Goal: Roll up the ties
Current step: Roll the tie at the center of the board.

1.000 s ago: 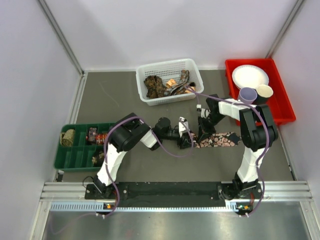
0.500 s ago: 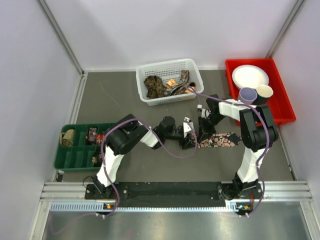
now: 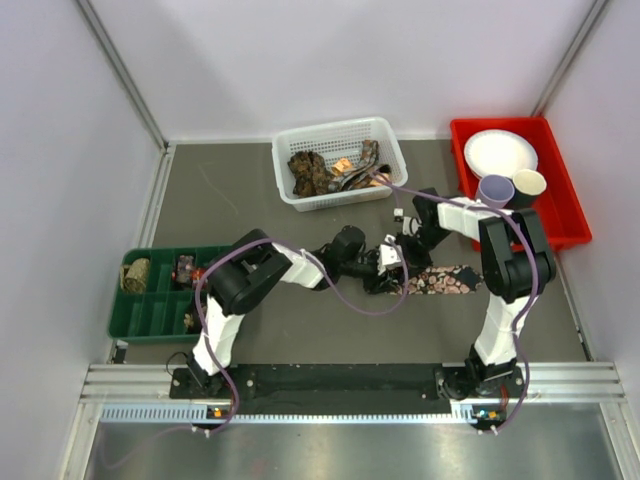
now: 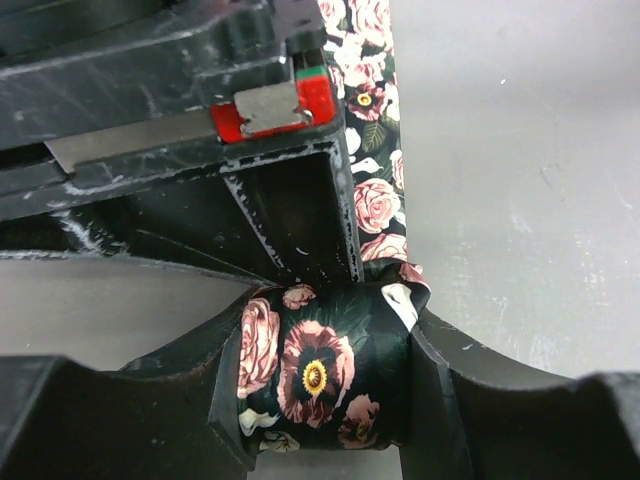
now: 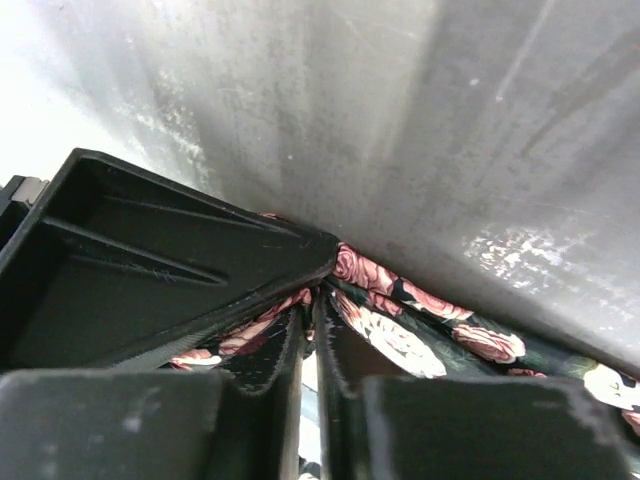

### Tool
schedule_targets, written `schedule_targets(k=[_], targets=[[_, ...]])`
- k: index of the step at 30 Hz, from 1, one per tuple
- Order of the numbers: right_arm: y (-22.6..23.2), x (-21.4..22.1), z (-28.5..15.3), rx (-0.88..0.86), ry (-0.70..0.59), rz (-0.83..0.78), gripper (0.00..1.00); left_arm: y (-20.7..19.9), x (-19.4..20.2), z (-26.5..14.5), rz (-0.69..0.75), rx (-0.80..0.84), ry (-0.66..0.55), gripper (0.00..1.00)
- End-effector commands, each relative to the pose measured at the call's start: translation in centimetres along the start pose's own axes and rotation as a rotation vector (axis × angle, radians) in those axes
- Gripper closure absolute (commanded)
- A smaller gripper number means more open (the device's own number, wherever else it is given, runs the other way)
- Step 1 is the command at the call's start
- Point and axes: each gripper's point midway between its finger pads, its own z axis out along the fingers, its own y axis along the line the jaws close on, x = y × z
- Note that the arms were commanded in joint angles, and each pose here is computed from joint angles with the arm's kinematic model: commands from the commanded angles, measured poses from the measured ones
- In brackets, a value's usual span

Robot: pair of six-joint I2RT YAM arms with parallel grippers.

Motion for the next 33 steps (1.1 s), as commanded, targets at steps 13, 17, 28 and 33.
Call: schedule_targets(k=[13, 17, 28, 33], targets=[[4.3, -1.8, -6.9, -0.414, -0.179, -0.165, 0.58, -5.2, 15.8, -6.3, -0.229, 0.057, 0.713, 0.98], [5.1, -1.9, -6.8, -0.477, -0.184, -0.134, 0.57, -5.1, 16.0, -6.4, -0.215, 0.059, 0.73, 0.98], [3.3, -0.1, -2.9, -0.33, -0.074, -0.147, 0.6, -5.1, 15.8, -6.1, -0.211, 0.062, 0.737, 0.97], [0.4, -0.6, -1.7, -0.185, -0.076, -0.135, 1.0, -5.3, 15.4, -6.0, -0.222, 0.07, 0.723, 0.92]])
